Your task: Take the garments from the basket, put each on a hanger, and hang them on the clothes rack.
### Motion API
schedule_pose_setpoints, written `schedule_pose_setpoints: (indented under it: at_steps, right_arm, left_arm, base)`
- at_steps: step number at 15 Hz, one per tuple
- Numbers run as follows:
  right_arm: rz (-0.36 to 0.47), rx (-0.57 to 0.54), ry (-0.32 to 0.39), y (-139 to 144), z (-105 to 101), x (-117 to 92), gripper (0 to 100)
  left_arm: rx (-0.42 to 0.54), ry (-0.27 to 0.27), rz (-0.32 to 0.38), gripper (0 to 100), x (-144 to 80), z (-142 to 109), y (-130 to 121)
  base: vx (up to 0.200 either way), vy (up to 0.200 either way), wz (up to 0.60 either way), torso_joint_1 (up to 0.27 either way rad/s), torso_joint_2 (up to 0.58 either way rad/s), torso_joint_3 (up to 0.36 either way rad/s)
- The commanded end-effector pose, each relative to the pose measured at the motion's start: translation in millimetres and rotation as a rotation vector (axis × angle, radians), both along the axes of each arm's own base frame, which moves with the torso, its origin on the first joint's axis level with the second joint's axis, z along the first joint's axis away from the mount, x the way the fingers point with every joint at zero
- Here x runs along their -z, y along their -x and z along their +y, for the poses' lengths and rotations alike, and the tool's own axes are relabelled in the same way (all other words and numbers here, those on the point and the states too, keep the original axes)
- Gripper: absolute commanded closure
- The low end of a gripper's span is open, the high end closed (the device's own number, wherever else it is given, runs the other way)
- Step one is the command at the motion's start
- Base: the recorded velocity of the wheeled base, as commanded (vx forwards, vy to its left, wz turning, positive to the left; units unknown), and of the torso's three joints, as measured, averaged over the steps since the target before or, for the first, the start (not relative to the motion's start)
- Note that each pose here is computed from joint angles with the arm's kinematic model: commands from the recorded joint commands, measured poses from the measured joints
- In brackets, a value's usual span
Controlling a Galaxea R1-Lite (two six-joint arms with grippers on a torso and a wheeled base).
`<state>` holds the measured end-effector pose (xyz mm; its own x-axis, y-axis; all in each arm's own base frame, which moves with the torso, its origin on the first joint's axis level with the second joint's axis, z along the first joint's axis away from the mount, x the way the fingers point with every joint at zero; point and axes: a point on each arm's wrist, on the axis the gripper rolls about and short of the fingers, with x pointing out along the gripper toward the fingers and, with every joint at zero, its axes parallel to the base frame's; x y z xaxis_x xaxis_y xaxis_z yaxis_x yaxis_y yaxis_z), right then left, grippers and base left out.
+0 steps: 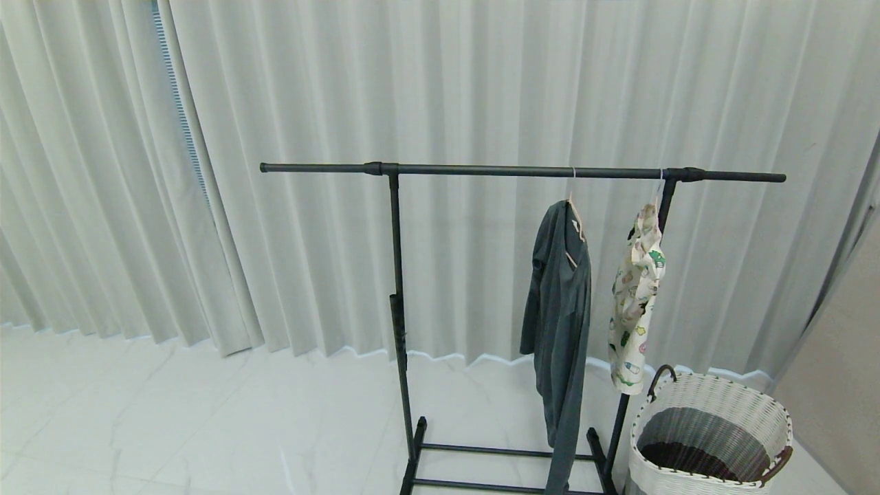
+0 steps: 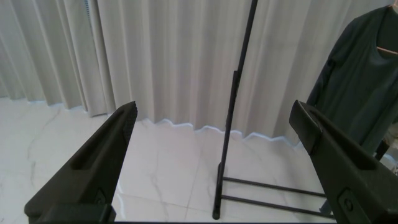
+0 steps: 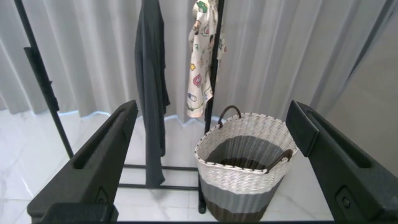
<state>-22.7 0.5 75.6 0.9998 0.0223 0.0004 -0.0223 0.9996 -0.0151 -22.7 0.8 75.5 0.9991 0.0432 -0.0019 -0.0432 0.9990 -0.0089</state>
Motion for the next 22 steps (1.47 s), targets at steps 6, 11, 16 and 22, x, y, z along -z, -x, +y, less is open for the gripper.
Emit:
schedule_pose_setpoints:
  at_steps: [6,11,16,22]
  right_arm:
    - [-0.001,-0.001,0.0,0.1,0.0,0.0,0]
    - [-0.001,-0.001,0.0,0.1,0.0,0.0,0]
    - [-0.001,-0.001,0.0,0.1,0.0,0.0,0]
    - [0.0,-0.001,0.008,0.1,0.0,0.2,0]
  left_arm:
    - [0.0,0.0,0.0,0,0.0,0.0,0.0]
    - [-0.001,0.0,0.0,0,0.0,0.0,0.0]
    - [-0.001,0.0,0.0,0,0.0,0.0,0.0]
    - [0.0,0.0,0.0,0,0.0,0.0,0.0]
  base:
    - [0.0,0.0,0.0,0.0,0.0,0.0]
    - [0.0,0.0,0.0,0.0,0.0,0.0]
    - [0.0,0.0,0.0,0.0,0.0,0.0]
    - [0.0,0.0,0.0,0.0,0.0,0.0]
